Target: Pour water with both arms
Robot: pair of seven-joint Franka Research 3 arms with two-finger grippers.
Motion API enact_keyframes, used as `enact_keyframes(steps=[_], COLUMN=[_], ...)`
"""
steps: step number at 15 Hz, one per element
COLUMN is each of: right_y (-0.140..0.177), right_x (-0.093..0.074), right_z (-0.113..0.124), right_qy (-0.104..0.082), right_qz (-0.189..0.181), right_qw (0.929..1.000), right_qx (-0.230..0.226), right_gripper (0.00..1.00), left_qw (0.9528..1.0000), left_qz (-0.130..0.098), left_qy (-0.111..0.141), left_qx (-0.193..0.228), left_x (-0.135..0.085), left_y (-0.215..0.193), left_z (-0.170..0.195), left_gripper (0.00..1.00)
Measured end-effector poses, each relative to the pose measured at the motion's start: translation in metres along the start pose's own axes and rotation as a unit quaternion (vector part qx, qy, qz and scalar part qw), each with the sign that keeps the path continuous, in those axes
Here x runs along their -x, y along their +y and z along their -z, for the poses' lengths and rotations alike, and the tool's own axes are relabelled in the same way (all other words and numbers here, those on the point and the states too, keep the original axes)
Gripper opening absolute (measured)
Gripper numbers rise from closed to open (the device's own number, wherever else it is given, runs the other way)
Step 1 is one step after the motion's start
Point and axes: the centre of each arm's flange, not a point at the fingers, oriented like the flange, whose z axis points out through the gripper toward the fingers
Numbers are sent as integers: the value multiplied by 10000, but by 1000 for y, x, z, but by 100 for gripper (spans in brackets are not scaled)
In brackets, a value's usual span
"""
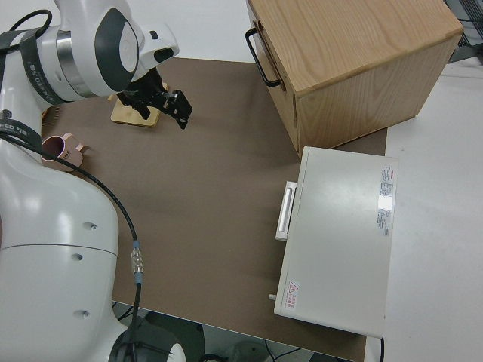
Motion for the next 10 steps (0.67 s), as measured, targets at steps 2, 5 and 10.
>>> enact_keyframes(steps=[2,5,10], right_y=[26,49,75], right_x=[-10,-19,-29], right_z=[-6,-13,-21], right_qy=[106,196,309], right_qz=[149,137,266], right_qw=[9998,9997,9991], right_qx=[-32,-63,-92], right_gripper=[100,100,100], left_qw=[9999,9997,9993], left_qz=[-88,-180,-273], left_qy=[-76,-144,-245], left_qx=[31,84,104], left_x=[4,8,4], left_y=[9,20,37], left_z=[-7,-14,-39], left_gripper=[63,63,63])
